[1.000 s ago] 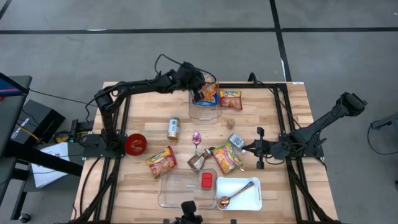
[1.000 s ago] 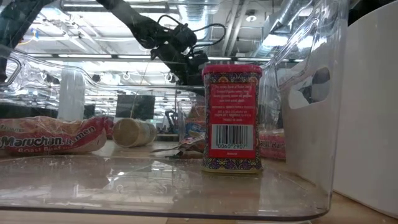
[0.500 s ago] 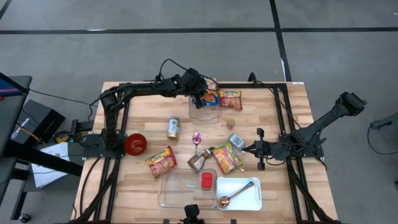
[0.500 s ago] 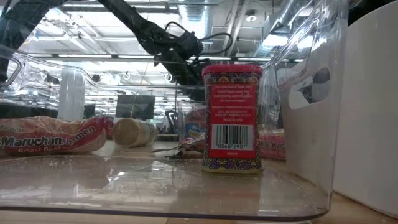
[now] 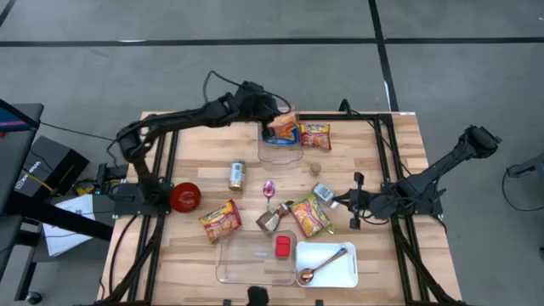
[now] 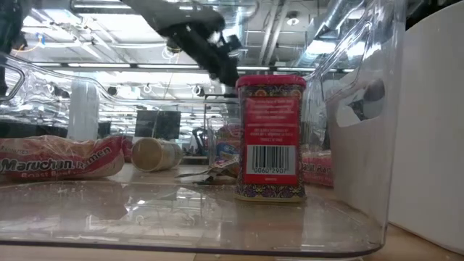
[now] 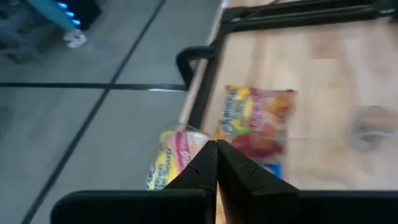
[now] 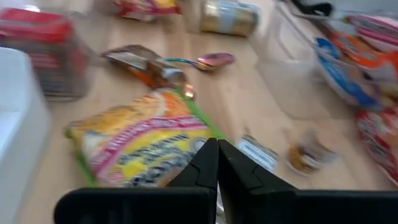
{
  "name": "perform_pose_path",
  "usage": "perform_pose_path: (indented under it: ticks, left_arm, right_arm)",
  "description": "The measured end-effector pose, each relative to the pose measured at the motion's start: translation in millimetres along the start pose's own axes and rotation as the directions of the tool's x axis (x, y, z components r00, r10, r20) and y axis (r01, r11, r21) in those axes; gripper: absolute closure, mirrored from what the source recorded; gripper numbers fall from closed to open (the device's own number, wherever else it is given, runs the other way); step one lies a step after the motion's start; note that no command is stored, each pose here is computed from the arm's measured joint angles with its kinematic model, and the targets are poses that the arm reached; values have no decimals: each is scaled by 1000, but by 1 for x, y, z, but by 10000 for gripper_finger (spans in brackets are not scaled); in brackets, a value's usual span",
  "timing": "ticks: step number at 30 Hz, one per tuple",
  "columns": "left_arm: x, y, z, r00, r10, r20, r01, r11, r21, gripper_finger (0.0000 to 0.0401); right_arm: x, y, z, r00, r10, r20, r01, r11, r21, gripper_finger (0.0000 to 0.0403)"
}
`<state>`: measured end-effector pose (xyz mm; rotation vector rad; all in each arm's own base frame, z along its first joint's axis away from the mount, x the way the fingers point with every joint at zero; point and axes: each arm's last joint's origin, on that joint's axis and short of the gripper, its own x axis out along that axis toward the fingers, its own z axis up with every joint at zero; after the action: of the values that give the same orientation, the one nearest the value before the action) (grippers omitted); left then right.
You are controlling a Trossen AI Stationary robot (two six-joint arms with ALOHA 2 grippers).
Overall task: Pick & Place Food Item
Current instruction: Put the brown seasoning bottle into the bottom transparent bin
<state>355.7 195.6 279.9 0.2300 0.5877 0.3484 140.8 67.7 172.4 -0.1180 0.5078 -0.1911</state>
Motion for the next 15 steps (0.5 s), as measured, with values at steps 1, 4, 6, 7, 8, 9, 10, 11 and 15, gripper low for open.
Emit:
perform_pose_path:
  ticks: [1,4,6,7,8,9,10,11,15]
  left_arm:
    - [-9,0,3,1000,-24,-4,24,1000,6,398]
    - [-43,-8,9,985,-173,-19,174,984,25,389]
    - [-67,-18,7,960,-280,-17,280,960,20,381]
    - [-78,-27,5,944,-329,-15,329,944,21,378]
    - [-89,-34,1,933,-359,-7,359,933,5,374]
    - [-100,-44,-4,924,-382,-7,382,924,-6,371]
    - [-110,-55,-9,915,-404,-3,404,915,-14,368]
    - [-121,-66,-15,906,-424,2,424,905,-26,366]
    - [-155,-119,-42,882,-462,89,466,884,-30,358]
  right_arm:
    - [0,-1,-1,1000,-25,-5,25,1000,8,403]
    - [-1,-5,-6,996,-89,-30,90,995,38,403]
    - [-2,-7,-7,992,-118,-36,120,991,59,403]
    - [-2,-8,-7,991,-133,-35,135,989,68,403]
    - [-2,-9,-7,989,-147,-34,149,986,75,403]
    - [-2,-11,-8,987,-155,-39,158,984,78,403]
    - [-1,-12,-7,986,-164,-39,167,982,90,403]
    - [-1,-13,-7,984,-173,-43,176,979,102,403]
    - [3,-20,-9,974,-215,-74,223,966,127,403]
